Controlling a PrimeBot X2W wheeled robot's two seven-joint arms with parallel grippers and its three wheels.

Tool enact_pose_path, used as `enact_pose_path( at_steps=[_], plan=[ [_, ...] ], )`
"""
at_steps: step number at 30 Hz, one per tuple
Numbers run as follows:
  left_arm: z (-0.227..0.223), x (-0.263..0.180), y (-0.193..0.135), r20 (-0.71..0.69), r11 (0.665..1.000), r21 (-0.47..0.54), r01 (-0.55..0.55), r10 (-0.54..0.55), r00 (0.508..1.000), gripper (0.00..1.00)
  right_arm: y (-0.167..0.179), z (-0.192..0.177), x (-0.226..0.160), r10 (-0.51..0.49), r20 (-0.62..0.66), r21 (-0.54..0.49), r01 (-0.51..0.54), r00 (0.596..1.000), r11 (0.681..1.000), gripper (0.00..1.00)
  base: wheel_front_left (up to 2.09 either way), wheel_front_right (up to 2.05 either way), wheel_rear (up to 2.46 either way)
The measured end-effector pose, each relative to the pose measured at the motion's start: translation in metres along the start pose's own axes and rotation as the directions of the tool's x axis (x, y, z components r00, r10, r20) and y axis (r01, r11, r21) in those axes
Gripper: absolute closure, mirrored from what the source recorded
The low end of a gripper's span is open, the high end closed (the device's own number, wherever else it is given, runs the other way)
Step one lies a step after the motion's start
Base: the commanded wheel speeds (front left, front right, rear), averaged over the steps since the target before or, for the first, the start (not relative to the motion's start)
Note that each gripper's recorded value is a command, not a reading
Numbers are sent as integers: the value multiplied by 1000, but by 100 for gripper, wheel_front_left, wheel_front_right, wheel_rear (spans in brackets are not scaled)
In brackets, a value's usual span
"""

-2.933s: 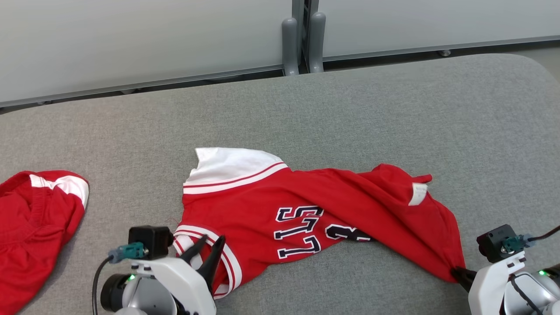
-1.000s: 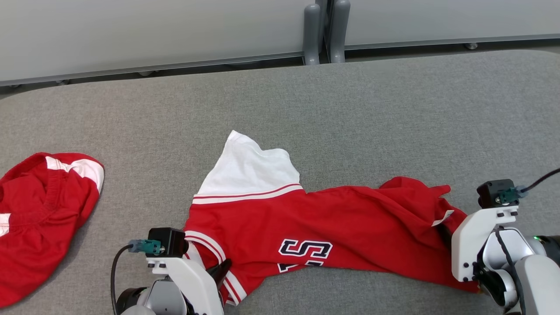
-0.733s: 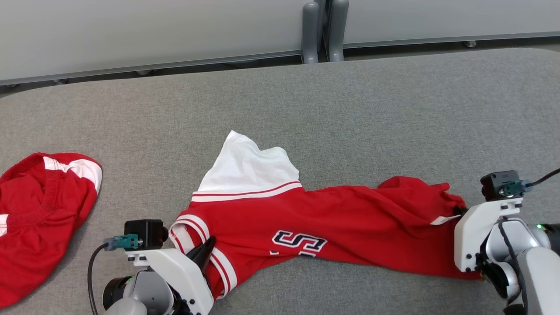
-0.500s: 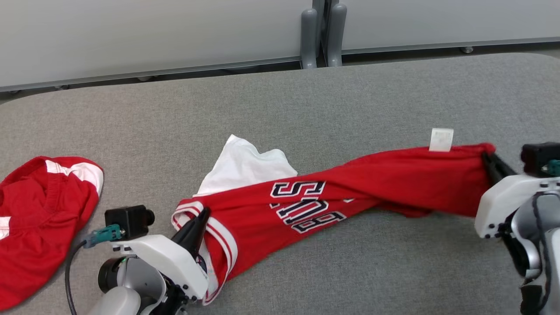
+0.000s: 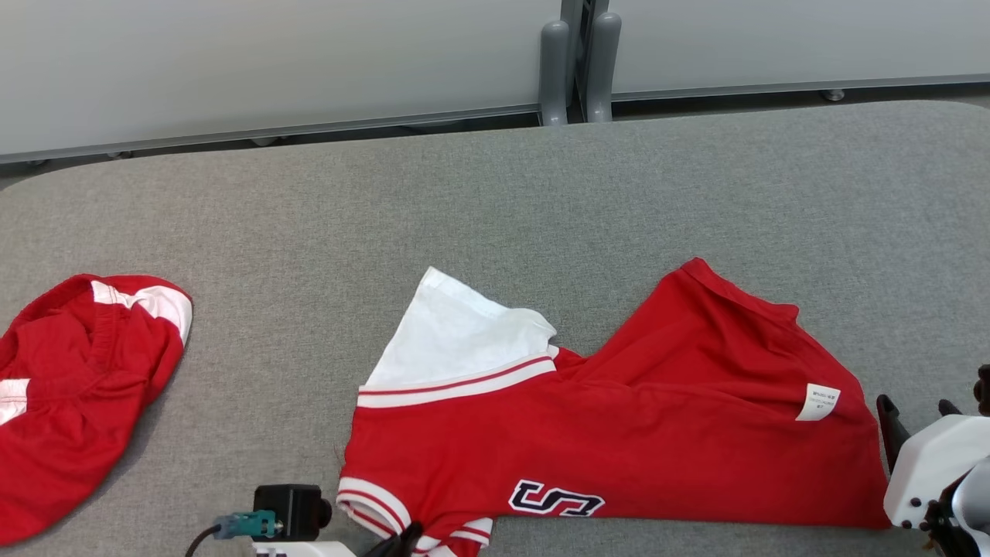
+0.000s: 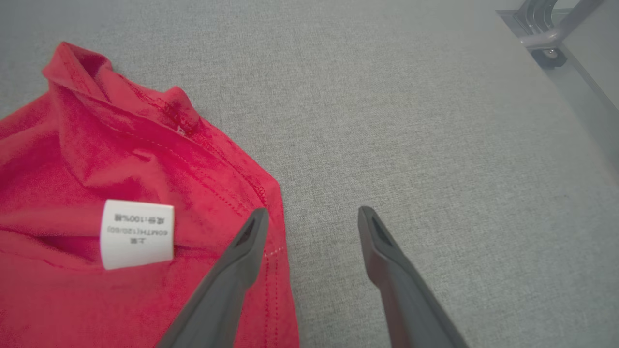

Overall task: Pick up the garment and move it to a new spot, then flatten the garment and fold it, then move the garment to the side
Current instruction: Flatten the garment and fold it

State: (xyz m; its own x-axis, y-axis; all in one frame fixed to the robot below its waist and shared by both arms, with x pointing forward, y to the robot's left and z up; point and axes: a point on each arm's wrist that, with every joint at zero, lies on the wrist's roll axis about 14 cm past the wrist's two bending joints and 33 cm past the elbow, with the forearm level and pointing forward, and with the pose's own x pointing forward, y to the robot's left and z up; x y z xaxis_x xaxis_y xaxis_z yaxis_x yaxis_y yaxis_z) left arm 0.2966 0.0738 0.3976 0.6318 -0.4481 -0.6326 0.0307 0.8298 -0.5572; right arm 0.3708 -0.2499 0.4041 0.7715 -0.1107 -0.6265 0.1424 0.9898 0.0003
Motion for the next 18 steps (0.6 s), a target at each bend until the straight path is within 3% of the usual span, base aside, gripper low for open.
enact_pose_path(
  at_steps=[6,7,8,15,18],
  plan=[
    [-18,1,-1,-57,1000,13,1,0,998,100,-7,15,-11,-24,43,5,24,999,1000,0,0,0,0],
    [-16,1,0,-40,1000,22,-8,9,999,37,-8,17,-14,-28,48,2,28,998,1000,0,0,0,0],
    [-14,1,2,-32,999,35,-14,15,999,0,-8,19,-16,-27,54,-4,28,998,1000,0,0,0,0],
    [2,-12,28,28,990,41,-132,131,991,0,9,23,-29,38,86,14,-39,996,999,0,0,0,0],
    [36,-26,44,150,976,79,-203,190,970,0,11,27,-33,48,123,21,-51,991,998,0,0,0,0]
  ],
)
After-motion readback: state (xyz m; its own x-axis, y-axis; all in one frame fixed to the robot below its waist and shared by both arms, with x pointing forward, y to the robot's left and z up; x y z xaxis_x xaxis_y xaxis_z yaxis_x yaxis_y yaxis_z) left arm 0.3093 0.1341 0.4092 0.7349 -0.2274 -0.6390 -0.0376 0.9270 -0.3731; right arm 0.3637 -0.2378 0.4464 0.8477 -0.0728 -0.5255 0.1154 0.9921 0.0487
